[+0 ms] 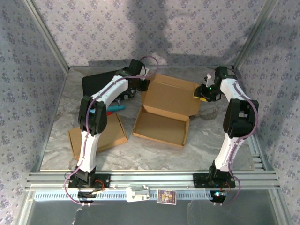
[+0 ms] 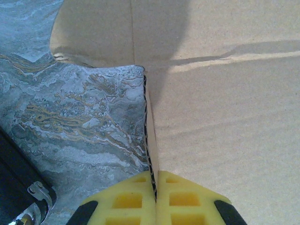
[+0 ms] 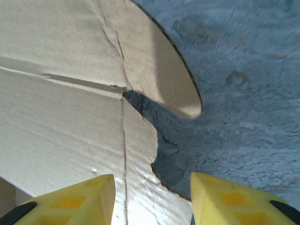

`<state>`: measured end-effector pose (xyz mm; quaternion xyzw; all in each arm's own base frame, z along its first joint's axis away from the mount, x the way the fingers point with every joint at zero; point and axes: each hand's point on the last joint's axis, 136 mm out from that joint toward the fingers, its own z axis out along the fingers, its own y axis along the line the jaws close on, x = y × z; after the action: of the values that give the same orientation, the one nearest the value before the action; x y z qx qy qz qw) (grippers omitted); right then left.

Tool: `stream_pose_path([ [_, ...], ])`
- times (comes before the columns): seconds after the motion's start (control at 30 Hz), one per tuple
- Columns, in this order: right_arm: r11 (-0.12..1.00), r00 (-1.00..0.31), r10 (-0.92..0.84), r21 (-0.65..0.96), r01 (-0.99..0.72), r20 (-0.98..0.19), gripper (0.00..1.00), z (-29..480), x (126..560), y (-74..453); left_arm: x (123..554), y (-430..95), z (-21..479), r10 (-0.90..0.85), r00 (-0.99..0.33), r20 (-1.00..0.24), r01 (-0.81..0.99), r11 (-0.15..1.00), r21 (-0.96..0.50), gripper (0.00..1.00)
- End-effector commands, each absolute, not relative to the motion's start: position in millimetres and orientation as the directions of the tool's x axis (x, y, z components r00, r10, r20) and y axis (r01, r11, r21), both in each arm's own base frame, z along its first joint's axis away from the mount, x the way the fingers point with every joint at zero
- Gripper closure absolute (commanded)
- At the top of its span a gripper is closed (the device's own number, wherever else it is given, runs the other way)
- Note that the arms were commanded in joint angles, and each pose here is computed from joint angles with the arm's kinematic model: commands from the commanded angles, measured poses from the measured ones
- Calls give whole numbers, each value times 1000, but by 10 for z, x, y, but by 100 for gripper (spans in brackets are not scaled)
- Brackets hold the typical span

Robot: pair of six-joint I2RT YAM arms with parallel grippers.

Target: Fold the paper box

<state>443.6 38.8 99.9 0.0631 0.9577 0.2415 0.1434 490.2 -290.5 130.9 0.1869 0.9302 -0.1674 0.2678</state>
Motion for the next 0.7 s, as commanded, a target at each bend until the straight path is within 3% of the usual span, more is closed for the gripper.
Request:
stream_pose_path([
  [0.0, 855, -957, 157, 518, 9, -243, 55, 1138, 4423, 477, 4896, -2953, 1555, 247, -757, -605, 456, 862, -220, 95],
  [0.17, 882, -967, 158, 469, 48, -198, 59, 983, 4280, 397, 4916, -2944, 1553, 241, -759, -604, 449, 866, -219, 95],
  [0.3, 906, -943, 203, 415, 79, -263, 56, 1024, 4270, 190, 4918, -2943, 1561, 243, -759, -604, 450, 866, -217, 96],
  [0.67, 825, -961, 159, 564, 4, -226, 58, 1044, 4363, 543, 4932, -2946, 1555, 238, -762, -603, 447, 866, -224, 96],
])
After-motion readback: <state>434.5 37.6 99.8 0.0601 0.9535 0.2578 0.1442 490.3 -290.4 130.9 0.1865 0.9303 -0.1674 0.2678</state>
